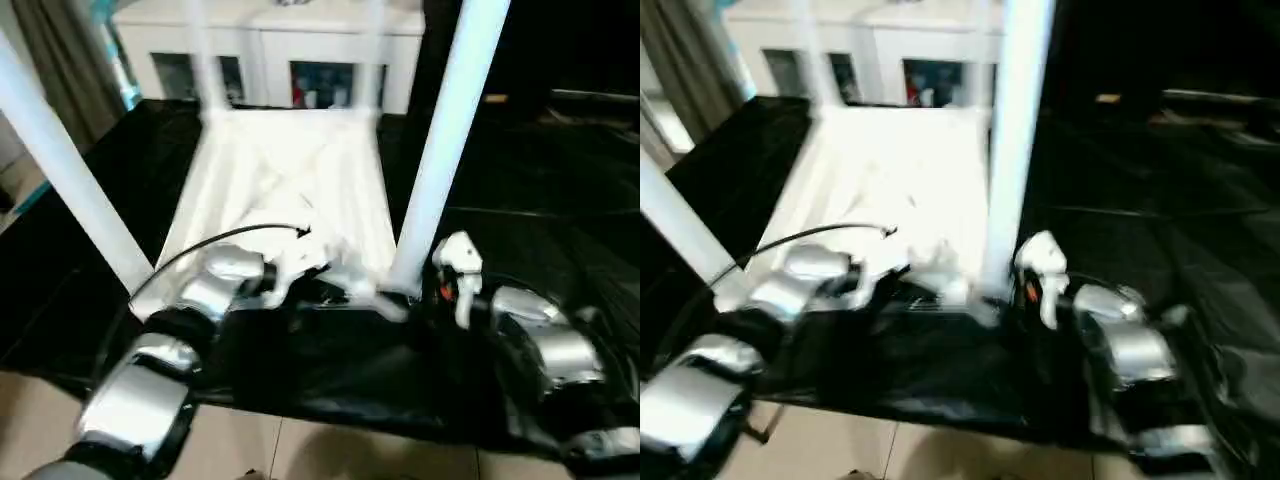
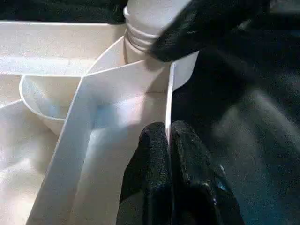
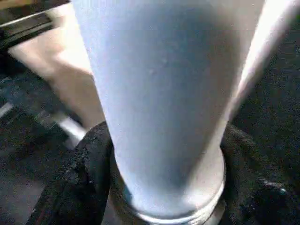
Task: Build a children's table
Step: Rotate leg to tighten
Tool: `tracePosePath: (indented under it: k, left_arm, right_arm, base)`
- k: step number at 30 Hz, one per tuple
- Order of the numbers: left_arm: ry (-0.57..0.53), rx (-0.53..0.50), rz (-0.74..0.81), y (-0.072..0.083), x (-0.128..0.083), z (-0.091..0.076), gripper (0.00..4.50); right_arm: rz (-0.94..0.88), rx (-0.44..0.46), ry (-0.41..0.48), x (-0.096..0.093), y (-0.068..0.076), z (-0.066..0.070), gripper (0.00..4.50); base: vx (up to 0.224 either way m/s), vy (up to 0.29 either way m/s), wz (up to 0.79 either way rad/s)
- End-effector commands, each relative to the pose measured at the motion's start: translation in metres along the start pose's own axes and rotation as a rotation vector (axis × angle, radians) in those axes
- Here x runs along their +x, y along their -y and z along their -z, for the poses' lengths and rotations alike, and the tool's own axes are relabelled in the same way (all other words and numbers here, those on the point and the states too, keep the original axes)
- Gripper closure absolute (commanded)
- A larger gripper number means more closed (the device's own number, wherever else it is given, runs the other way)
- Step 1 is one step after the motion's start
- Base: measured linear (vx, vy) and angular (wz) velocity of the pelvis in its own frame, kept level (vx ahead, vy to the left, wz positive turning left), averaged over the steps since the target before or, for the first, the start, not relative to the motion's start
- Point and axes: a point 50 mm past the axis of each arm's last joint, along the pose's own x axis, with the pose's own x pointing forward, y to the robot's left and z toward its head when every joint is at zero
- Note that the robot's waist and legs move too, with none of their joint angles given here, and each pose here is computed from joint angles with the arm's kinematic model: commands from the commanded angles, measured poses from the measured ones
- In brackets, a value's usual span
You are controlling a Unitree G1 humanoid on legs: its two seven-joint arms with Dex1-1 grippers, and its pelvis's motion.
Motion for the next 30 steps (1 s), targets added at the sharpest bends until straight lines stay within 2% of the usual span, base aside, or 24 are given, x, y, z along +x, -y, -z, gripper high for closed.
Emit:
tracePosePath:
  k: [1,4,5,8,9,10,13,15,18,19,20,22,24,27,30]
  left_arm:
    - [-0.002,-0.049,-0.094,-0.001,0.012,-0.003,4.50]
    - [0.012,-0.062,-0.119,0.003,0.025,-0.009,4.50]
    - [0.020,-0.069,-0.130,0.006,0.032,-0.014,4.50]
    - [0.031,-0.065,-0.130,0.011,0.042,-0.020,4.50]
    - [0.035,-0.051,-0.112,0.013,0.045,-0.022,4.50]
    - [0.035,-0.050,-0.111,0.013,0.045,-0.022,4.50]
    - [0.041,-0.035,-0.079,0.013,0.042,-0.022,4.50]
    - [0.044,-0.023,-0.035,0.013,0.035,-0.018,4.50]
    - [0.050,0.008,0.054,0.013,0.024,-0.014,4.50]
    - [0.050,0.008,0.054,0.013,0.024,-0.014,4.50]
    - [0.046,0.041,0.102,0.012,0.015,-0.011,4.50]
    - [0.036,0.050,0.128,0.011,0.011,-0.009,4.50]
    - [0.020,0.084,0.209,0.012,-0.002,-0.004,4.50]
    - [0.015,0.089,0.227,0.011,-0.006,-0.003,4.50]
    - [0.013,0.084,0.277,0.007,-0.019,-0.001,4.50]
  right_arm:
    - [0.153,0.086,-0.060,0.011,-0.005,0.021,1.78]
    - [0.208,0.121,-0.066,0.021,-0.013,0.025,1.78]
    - [0.217,0.136,-0.065,0.029,-0.022,0.025,1.78]
    - [0.195,0.135,-0.039,0.041,-0.035,0.021,1.78]
    - [0.153,0.120,0.005,0.045,-0.041,0.015,1.44]
    - [0.150,0.120,0.008,0.045,-0.041,0.014,1.23]
    - [0.135,0.096,0.041,0.041,-0.035,0.009,1.07]
    - [0.076,0.059,0.060,0.032,-0.029,0.005,0.90]
    - [-0.091,-0.001,0.053,0.015,-0.024,0.002,0.90]
    - [-0.091,-0.001,0.053,0.015,-0.024,0.002,0.90]
    - [-0.203,-0.007,0.043,0.002,-0.021,0.001,0.90]
    - [-0.243,-0.015,0.034,-0.004,-0.020,0.000,0.90]
    - [-0.327,-0.053,-0.014,-0.016,-0.014,0.000,0.90]
    - [-0.336,-0.080,-0.028,-0.019,-0.011,-0.001,0.90]
    - [-0.353,-0.097,-0.057,-0.023,-0.001,-0.003,0.90]
  base:
    - [0.000,0.000,0.00]
    - [0.000,0.000,0.00]
    - [0.000,0.000,0.00]
    - [0.000,0.000,0.00]
    - [0.000,0.000,0.00]
    - [0.000,0.000,0.00]
    - [0.000,0.000,0.00]
    - [0.000,0.000,0.00]
    - [0.000,0.000,0.00]
    - [0.000,0.000,0.00]
    - [0.000,0.000,0.00]
    - [0.000,0.000,0.00]
    - [0.000,0.000,0.00]
    - [0.000,0.000,0.00]
    - [0.000,0.000,0.00]
